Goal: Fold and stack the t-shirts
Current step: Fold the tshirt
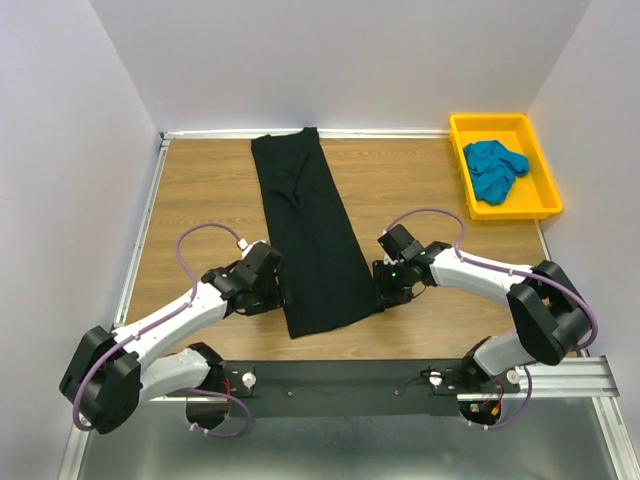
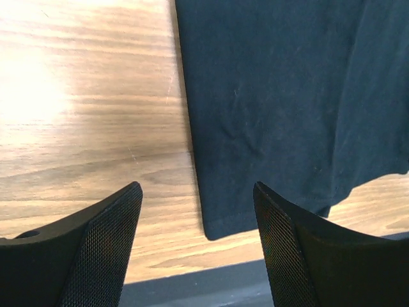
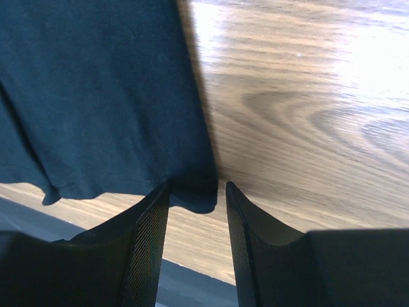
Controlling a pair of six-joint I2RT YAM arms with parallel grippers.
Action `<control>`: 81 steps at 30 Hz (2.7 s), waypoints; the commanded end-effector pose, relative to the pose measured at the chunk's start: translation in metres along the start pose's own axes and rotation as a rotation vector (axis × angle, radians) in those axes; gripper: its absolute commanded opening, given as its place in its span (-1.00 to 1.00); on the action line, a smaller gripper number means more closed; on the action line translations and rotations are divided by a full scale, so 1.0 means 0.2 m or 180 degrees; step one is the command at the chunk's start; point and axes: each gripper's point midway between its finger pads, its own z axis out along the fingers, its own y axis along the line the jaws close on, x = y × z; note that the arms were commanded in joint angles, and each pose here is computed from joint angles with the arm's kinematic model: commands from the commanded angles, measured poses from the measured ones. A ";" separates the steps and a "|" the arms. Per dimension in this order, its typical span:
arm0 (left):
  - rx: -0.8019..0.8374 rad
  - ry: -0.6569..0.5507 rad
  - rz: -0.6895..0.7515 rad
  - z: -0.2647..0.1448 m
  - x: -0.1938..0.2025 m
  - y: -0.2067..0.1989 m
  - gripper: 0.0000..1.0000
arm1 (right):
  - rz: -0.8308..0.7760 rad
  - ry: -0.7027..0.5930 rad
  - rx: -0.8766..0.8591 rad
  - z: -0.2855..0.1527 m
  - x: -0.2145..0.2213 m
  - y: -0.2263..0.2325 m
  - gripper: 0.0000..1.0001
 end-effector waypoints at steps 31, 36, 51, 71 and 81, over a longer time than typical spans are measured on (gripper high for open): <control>-0.0552 0.0657 -0.0013 0.06 0.34 -0.04 -0.12 | -0.0196 0.0118 -0.0102 0.05 0.09 -0.04 -0.99; -0.0732 0.0635 -0.0045 0.09 0.37 -0.02 -0.11 | -0.0210 0.0135 -0.0124 0.06 0.10 -0.04 -0.99; -0.0928 0.0667 0.0122 0.06 0.41 -0.01 -1.00 | -0.0242 0.0112 -0.0389 -0.02 0.10 0.04 -0.99; -0.0654 -0.1108 0.0243 0.05 -0.90 -0.11 -1.00 | -0.0483 -0.1044 -0.0429 -0.19 -1.07 0.41 -0.99; -0.0827 -0.1558 0.0347 0.20 -1.28 -0.10 -1.00 | -0.0859 -0.1490 -0.0171 -0.10 -1.47 0.46 -0.99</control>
